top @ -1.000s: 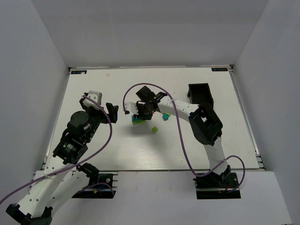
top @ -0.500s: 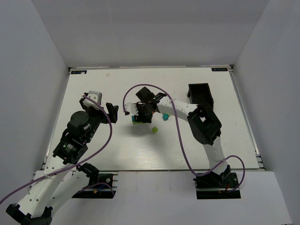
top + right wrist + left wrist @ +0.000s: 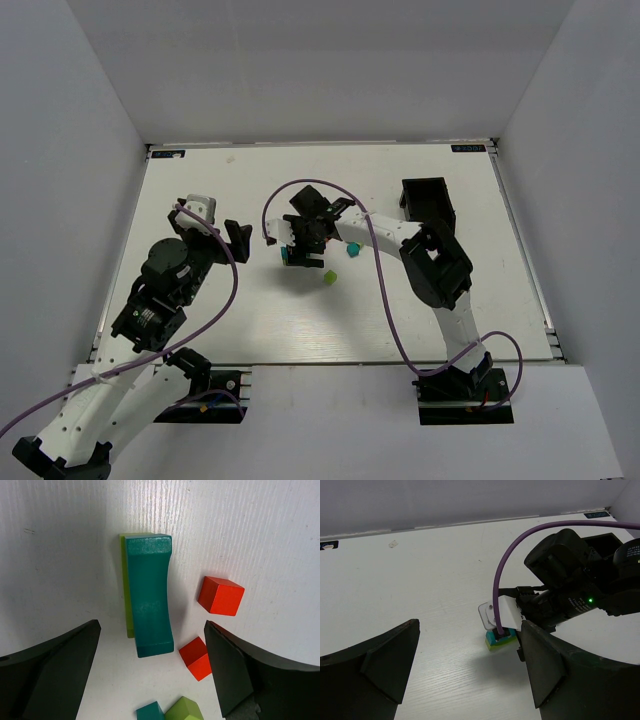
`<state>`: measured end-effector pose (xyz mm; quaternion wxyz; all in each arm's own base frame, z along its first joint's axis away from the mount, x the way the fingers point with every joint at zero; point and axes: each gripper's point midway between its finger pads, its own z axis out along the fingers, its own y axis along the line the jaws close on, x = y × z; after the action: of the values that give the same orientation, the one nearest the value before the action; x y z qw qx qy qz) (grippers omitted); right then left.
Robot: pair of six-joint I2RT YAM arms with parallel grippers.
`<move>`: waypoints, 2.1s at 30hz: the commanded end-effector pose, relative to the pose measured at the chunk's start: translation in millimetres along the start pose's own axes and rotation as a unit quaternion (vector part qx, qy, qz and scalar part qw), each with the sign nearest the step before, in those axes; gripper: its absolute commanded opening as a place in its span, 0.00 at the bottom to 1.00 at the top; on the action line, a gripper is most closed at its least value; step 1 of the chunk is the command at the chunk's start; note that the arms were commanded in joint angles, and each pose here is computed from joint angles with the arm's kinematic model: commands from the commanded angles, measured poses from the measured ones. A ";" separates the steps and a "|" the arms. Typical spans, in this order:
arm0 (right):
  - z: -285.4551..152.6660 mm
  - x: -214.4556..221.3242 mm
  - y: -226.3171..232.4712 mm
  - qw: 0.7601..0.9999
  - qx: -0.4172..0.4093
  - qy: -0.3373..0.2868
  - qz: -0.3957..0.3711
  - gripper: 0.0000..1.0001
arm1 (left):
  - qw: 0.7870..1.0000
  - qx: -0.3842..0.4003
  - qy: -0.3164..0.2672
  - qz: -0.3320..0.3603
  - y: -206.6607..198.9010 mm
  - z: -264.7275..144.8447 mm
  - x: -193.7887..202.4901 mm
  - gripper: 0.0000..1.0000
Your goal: Build the wood block tower
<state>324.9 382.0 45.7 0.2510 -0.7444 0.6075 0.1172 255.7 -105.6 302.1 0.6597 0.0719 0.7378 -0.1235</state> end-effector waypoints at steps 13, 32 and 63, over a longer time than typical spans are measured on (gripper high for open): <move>-34.6 -6.9 -20.7 0.999 0.045 -0.020 0.004 0.90 | 1.000 -0.003 -0.010 -0.006 1.5 -1.0 -5.0 0.93; -137.7 38.7 -72.6 0.975 0.175 -0.095 0.095 0.90 | 0.999 0.034 0.006 -0.003 -11.4 3.9 15.1 0.75; -71.3 107.2 -76.4 0.955 0.089 -0.039 0.281 0.67 | 0.993 0.104 0.052 0.015 -31.9 -8.6 44.3 1.00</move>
<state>407.6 254.6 65.7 0.2807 -0.5128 0.7951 0.1612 237.0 -133.3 263.7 0.6144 0.1473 0.7541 -0.1792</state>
